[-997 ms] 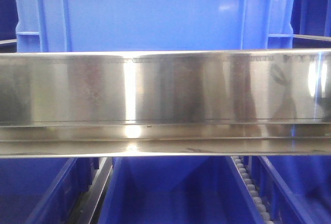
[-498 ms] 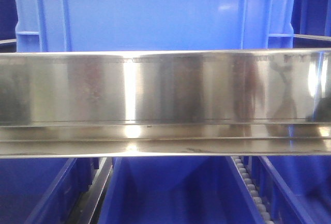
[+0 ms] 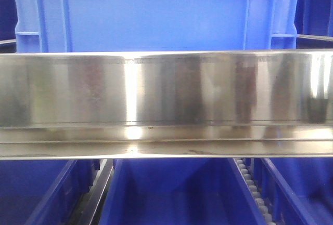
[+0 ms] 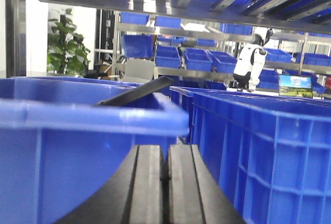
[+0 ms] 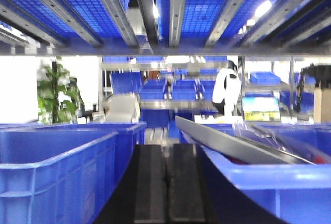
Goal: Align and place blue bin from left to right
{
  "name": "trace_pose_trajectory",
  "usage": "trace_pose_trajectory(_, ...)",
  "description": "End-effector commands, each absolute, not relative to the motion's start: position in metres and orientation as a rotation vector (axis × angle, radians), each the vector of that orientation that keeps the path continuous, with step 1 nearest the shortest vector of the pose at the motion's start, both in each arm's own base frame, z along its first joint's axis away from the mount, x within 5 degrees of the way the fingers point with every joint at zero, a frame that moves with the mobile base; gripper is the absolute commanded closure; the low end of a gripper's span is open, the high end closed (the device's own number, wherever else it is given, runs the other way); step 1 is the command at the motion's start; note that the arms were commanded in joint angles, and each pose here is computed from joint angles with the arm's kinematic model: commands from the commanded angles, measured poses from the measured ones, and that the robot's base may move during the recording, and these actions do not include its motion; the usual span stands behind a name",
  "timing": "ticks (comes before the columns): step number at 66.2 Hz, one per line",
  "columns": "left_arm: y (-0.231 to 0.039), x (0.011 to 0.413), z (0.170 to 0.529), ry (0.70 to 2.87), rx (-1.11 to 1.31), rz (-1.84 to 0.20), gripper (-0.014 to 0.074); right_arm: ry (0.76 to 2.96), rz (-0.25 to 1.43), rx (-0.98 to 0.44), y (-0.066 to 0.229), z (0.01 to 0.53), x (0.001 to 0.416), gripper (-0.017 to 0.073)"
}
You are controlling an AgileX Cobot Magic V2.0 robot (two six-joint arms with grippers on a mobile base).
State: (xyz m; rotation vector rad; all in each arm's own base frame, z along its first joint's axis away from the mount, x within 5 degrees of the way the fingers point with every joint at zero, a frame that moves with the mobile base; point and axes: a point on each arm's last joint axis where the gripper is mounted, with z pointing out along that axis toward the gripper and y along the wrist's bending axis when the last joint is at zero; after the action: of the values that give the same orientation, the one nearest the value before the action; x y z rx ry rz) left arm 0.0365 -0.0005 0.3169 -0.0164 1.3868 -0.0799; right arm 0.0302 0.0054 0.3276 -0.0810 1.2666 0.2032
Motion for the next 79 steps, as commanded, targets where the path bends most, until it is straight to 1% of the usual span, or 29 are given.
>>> trace_pose_trajectory(1,-0.001,0.041,0.338,1.393,-0.017,-0.087,0.0704,1.326,0.199,-0.083,0.006,0.341,0.034,0.0637)
trace_pose_trajectory(5,-0.001,0.047,0.352,1.418,-0.023,-0.092,0.0704,1.379,0.195,-0.086,0.007,0.35,0.038,0.0637)
trace_pose_trajectory(15,-0.002,0.064,0.384,1.59,-0.043,-0.099,0.0704,1.477,0.204,-0.084,0.009,0.373,0.047,0.0637)
trace_pose_trajectory(22,-0.003,0.077,0.401,1.61,-0.046,-0.104,0.0704,1.481,0.203,-0.084,0.009,0.387,0.051,0.0637)
trace_pose_trajectory(34,-0.004,0.09,0.408,1.597,-0.045,-0.107,0.0704,1.404,0.209,-0.08,0.01,0.394,0.052,0.0637)
trace_pose_trajectory(44,-0.004,0.091,0.408,1.595,-0.047,-0.112,0.0704,1.37,0.211,-0.078,0.009,0.397,0.051,0.0637)
trace_pose_trajectory(53,-0.004,0.091,0.413,1.536,-0.044,-0.116,0.0704,1.346,0.212,-0.076,0.01,0.399,0.053,0.0637)
trace_pose_trajectory(58,-0.004,0.095,0.414,1.528,-0.043,-0.117,0.0704,1.372,0.211,-0.078,0.011,0.399,0.06,0.0637)
trace_pose_trajectory(66,-0.005,0.108,0.421,1.591,-0.047,-0.116,0.0704,1.484,0.24,-0.067,0.015,0.402,0.076,0.0631)
trace_pose_trajectory(76,-0.005,0.12,0.455,1.668,-0.055,-0.113,0.0704,1.569,0.216,-0.082,0.018,0.429,0.093,0.0623)
trace_pose_trajectory(79,-0.005,0.129,0.46,1.72,-0.053,-0.092,0.0704,1.597,0.195,-0.091,0.018,0.435,0.1,0.0623)
